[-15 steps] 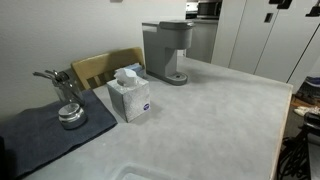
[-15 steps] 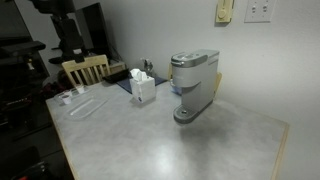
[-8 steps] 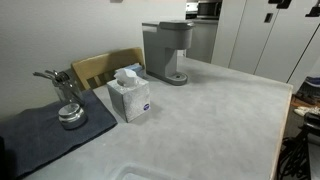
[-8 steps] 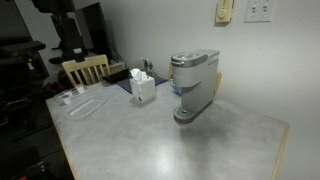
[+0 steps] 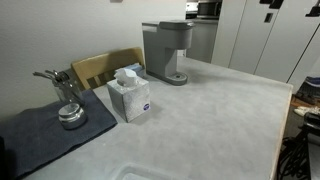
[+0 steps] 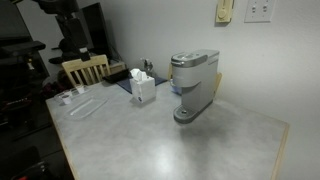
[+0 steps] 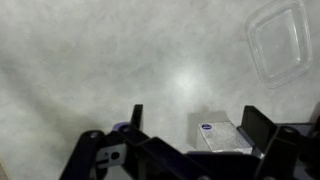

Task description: Press the button on the top of the coffee maker

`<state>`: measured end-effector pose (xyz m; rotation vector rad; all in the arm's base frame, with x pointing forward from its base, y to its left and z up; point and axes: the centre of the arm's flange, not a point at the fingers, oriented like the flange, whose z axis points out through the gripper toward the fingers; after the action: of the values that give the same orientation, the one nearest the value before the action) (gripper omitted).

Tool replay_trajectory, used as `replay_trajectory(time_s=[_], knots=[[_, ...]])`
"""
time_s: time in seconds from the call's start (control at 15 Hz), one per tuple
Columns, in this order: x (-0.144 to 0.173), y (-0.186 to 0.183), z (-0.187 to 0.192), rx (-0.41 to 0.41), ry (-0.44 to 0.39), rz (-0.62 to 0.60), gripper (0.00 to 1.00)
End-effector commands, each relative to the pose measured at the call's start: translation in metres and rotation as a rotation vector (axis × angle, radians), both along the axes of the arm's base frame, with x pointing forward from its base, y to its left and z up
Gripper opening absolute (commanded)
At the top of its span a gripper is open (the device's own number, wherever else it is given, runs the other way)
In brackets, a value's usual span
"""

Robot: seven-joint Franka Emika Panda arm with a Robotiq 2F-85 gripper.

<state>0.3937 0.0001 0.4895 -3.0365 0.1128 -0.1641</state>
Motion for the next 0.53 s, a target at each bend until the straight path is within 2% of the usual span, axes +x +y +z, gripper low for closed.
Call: replay_trajectory(time_s=[0.0,0.47], knots=[[0.018,-0.001,-0.008,-0.006,-0.023,0.01,1.0],[0.048,-0.007,-0.013,-0.034,-0.076,0.022,1.0]])
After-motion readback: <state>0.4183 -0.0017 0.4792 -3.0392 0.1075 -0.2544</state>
